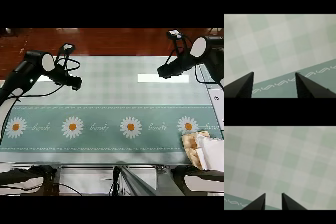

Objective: Fold the shirts.

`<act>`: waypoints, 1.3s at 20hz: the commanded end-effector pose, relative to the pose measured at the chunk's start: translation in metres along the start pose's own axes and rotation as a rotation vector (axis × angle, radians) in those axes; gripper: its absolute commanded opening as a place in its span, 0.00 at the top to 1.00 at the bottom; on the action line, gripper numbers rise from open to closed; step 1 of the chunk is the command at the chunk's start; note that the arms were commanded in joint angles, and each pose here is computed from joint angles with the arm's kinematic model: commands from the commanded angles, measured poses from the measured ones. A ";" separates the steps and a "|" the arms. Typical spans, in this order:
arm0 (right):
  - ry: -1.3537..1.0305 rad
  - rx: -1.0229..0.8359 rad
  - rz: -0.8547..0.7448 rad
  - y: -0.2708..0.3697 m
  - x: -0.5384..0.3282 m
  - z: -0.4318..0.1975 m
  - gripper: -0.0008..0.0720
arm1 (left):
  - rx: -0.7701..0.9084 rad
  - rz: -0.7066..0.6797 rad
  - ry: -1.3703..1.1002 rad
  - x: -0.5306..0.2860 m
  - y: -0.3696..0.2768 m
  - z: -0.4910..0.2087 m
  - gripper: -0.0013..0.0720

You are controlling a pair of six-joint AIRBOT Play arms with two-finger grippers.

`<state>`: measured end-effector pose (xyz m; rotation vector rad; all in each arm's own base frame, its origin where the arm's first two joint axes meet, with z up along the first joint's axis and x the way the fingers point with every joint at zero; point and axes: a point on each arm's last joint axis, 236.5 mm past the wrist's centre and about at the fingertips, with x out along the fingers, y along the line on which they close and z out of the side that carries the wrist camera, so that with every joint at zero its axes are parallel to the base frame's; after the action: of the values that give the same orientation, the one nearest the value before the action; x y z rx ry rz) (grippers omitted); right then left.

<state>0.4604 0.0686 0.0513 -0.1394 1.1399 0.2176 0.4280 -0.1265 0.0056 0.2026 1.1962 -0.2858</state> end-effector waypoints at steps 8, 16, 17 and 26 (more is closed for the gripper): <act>0.104 -0.011 0.019 -0.001 -0.002 -0.027 0.17 | -0.006 0.000 0.005 0.008 0.000 0.000 0.00; 0.112 -0.008 0.025 0.000 -0.002 -0.029 0.18 | -0.007 0.000 0.005 0.008 0.000 0.000 0.00; 0.112 -0.008 0.025 0.000 -0.002 -0.029 0.18 | -0.007 0.000 0.005 0.008 0.000 0.000 0.00; 0.109 -0.008 0.025 0.000 -0.002 -0.028 0.18 | -0.006 0.000 0.005 0.008 0.000 0.000 0.00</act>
<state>0.4349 0.0624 0.0413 -0.1466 1.2505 0.2393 0.4308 -0.1275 -0.0015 0.1976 1.2020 -0.2811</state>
